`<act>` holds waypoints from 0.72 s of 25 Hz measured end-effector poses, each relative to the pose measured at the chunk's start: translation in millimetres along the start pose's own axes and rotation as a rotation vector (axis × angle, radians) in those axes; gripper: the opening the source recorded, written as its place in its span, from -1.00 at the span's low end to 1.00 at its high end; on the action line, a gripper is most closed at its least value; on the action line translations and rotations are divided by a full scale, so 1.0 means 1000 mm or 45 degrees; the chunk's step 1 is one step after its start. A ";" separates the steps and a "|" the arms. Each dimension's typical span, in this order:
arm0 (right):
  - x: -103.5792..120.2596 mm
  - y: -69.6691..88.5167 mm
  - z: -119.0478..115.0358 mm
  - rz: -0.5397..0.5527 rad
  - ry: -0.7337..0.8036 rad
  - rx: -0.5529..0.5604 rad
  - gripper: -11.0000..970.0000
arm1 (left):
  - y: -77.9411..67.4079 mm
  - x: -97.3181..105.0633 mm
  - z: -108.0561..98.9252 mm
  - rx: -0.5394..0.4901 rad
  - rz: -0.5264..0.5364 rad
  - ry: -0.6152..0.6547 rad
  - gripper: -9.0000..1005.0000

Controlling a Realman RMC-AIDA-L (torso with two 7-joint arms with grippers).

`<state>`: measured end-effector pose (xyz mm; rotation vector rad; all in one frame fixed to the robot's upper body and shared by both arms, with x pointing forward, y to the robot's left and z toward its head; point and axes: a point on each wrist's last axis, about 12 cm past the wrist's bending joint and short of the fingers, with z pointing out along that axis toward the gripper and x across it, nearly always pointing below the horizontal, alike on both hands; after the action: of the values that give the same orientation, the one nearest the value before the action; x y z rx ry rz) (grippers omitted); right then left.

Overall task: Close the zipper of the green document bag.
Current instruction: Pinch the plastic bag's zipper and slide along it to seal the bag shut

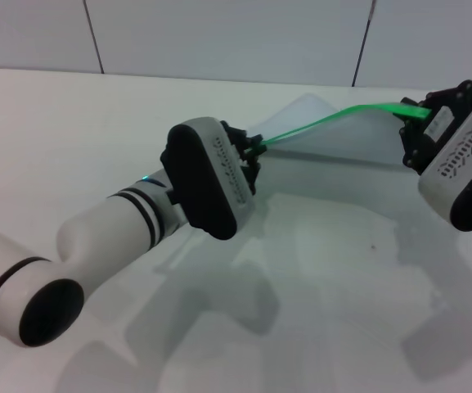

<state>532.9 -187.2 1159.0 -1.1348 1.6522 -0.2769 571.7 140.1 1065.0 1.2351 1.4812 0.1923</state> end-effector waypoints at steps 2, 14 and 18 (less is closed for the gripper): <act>0.000 -0.002 -0.002 0.005 -0.001 0.009 -0.88 | 0.001 0.007 0.000 -0.002 -0.005 0.027 -0.78; 0.006 -0.016 -0.013 0.041 0.001 0.095 -0.88 | 0.007 0.037 0.002 -0.033 -0.063 0.147 -0.69; 0.008 -0.018 -0.013 0.048 0.005 0.106 -0.88 | 0.009 0.040 0.003 -0.039 -0.086 0.165 -0.65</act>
<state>531.5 -207.4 1170.8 -1.0403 1.6485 -0.3215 587.1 172.8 1045.2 1.1644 1.6233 0.2534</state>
